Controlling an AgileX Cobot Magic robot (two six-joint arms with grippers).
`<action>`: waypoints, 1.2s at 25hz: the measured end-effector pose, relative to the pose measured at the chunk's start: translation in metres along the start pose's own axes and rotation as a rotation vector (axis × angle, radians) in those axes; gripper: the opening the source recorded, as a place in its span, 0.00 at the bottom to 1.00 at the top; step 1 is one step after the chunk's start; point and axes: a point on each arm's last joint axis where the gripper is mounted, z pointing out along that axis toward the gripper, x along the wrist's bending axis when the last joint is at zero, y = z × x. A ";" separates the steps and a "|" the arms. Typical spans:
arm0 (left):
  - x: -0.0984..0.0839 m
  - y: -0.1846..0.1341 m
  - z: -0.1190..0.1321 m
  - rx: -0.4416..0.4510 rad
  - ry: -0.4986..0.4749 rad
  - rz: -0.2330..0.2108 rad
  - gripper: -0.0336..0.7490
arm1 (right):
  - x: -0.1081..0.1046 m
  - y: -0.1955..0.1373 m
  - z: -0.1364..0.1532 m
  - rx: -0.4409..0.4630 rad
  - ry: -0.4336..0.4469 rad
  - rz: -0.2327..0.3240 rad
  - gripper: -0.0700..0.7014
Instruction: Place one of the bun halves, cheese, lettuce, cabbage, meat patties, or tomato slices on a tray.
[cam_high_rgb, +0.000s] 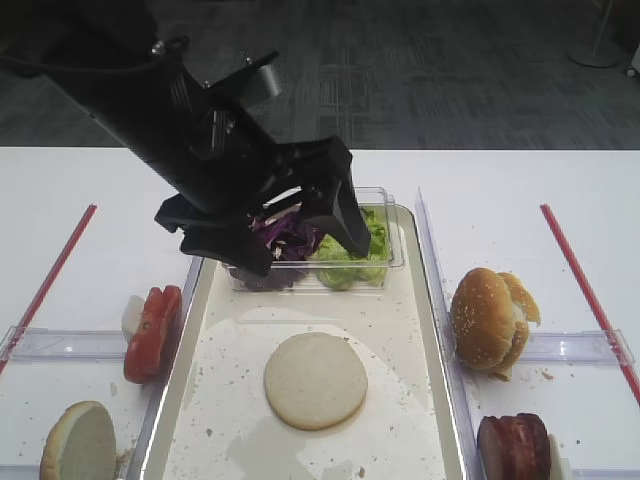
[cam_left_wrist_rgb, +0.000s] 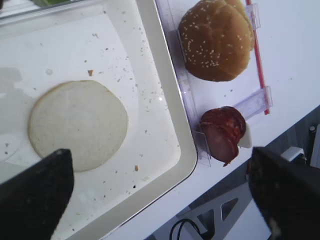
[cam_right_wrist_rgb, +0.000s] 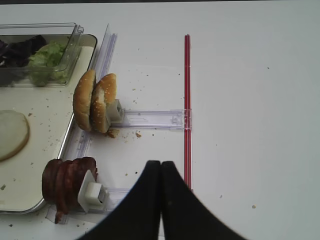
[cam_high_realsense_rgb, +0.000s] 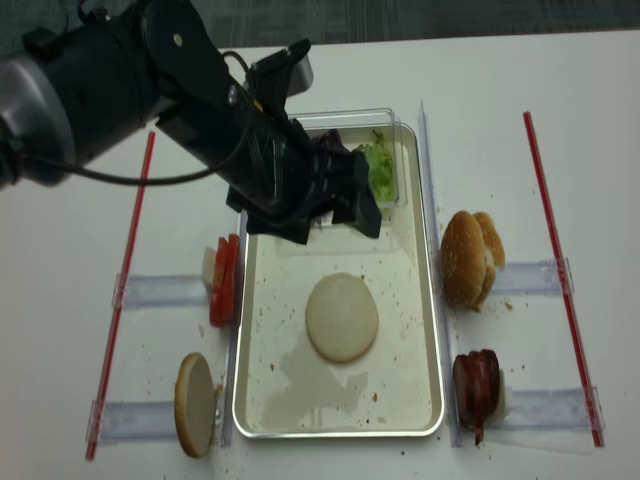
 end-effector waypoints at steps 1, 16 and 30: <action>-0.002 -0.001 -0.003 -0.003 -0.002 -0.001 0.88 | 0.000 0.000 0.000 0.000 0.000 0.000 0.56; 0.037 -0.010 -0.018 0.110 0.459 0.055 0.88 | 0.000 0.000 0.000 0.000 0.000 0.000 0.56; 0.071 -0.005 -0.040 0.122 0.630 -0.008 0.88 | 0.000 0.000 0.000 0.000 0.000 0.002 0.56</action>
